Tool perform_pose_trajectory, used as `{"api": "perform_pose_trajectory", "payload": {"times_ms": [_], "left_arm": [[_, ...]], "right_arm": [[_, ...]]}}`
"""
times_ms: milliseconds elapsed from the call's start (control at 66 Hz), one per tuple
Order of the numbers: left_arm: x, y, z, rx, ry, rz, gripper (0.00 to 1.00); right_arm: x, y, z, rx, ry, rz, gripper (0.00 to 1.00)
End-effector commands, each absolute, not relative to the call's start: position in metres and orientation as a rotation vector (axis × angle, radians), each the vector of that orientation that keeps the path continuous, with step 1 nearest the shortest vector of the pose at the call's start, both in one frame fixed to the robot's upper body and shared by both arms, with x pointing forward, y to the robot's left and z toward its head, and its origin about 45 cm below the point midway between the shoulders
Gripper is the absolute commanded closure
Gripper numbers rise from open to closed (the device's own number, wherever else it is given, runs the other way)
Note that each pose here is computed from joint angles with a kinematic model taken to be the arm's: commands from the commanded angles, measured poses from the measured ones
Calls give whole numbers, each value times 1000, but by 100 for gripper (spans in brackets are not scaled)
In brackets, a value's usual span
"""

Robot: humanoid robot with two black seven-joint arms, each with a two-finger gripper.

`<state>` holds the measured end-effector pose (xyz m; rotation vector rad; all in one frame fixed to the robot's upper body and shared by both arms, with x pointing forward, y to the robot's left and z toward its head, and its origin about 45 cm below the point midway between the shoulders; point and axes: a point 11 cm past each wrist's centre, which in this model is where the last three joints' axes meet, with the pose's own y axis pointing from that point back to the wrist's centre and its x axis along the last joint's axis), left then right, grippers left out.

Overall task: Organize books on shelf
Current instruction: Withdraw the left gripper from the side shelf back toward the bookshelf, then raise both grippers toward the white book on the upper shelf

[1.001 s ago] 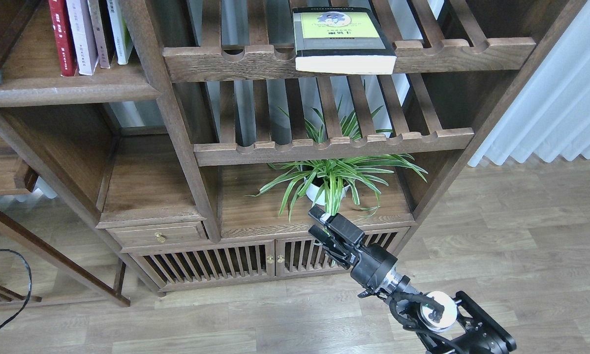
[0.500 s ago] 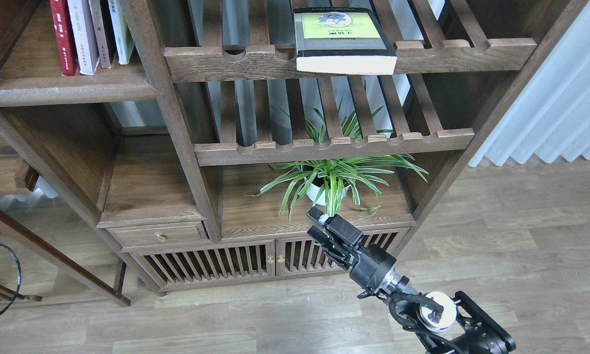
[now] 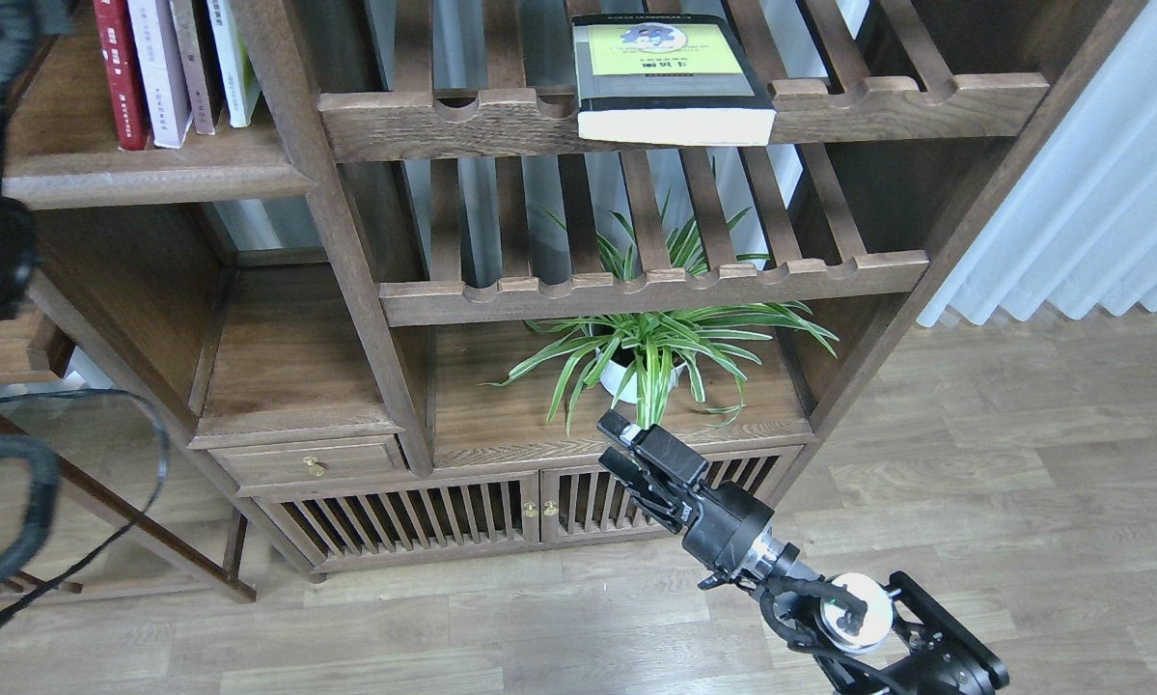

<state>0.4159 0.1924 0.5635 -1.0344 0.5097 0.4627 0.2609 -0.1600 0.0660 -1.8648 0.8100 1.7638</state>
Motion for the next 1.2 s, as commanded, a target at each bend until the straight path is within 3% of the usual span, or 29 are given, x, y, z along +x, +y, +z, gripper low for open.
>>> {"api": "perform_pose_trajectory", "payload": {"times_ms": [0, 334, 591, 940, 1183], "left_arm": [[415, 169, 565, -1043, 567, 422, 6], [414, 126, 552, -988, 681, 401, 7], [415, 98, 494, -860, 787, 422, 7], [404, 73, 467, -738, 877, 349, 6], [390, 62, 404, -637, 956, 325, 6]], "right_arm": [[261, -160, 66, -1864, 812, 1762, 9], [261, -160, 66, -1862, 812, 1762, 9], [266, -163, 69, -1855, 813, 1744, 6], [274, -164, 81, -1860, 795, 1702, 6], [297, -171, 108, -1865, 761, 1598, 4]]}}
